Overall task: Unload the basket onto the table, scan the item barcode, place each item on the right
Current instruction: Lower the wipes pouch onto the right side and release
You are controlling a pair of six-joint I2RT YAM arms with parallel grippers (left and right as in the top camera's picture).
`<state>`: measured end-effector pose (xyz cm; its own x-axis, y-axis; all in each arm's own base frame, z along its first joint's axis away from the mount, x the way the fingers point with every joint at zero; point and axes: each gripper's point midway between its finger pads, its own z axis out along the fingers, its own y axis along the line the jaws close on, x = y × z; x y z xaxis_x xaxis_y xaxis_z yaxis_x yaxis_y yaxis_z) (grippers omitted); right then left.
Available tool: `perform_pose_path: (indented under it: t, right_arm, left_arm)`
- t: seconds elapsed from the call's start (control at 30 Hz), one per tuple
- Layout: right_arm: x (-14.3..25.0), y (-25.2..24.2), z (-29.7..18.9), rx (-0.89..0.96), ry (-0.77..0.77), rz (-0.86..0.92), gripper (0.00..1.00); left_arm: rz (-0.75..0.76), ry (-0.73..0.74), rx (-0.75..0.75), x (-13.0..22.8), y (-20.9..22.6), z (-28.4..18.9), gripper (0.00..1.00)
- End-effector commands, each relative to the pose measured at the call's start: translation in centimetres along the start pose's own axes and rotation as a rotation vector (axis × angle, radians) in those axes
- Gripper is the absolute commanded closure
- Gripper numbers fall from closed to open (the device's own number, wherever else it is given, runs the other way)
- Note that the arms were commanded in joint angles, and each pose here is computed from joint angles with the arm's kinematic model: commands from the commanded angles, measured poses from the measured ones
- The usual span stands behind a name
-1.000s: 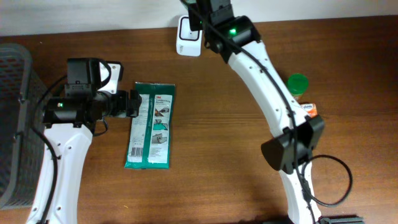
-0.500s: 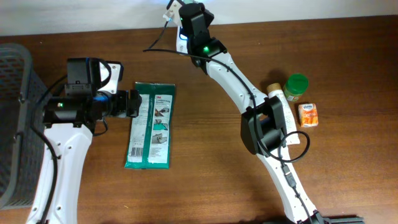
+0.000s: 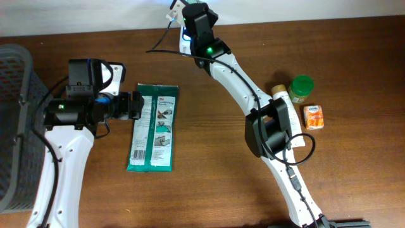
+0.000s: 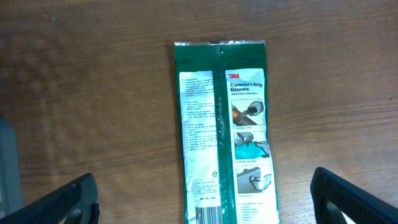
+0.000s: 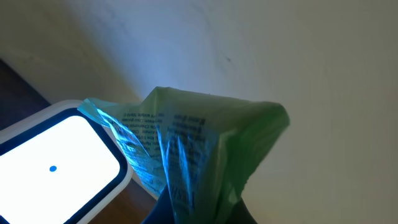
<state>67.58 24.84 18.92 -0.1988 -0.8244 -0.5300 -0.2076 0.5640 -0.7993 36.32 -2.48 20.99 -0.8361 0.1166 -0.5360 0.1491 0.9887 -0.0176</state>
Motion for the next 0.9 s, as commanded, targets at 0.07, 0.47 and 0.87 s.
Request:
perform_pose_path:
  t: [0.07,0.47,0.87]
  right_arm:
    - [-4.5,-10.3,-7.2,0.050,-0.052,0.354,0.96]
    - [6.8,-9.2,-25.3,-0.663,0.573,0.989,0.96]
    - [26.8,1.2,-27.9,-0.646,1.360,0.823,0.96]
  left_arm:
    - [0.018,-0.007,-0.002,-0.2,0.1,-0.2,0.01]
    - [0.017,-0.007,-0.002,-0.2,0.1,-0.2,0.01]
    - [0.017,-0.007,-0.002,-0.2,0.1,-0.2,0.01]
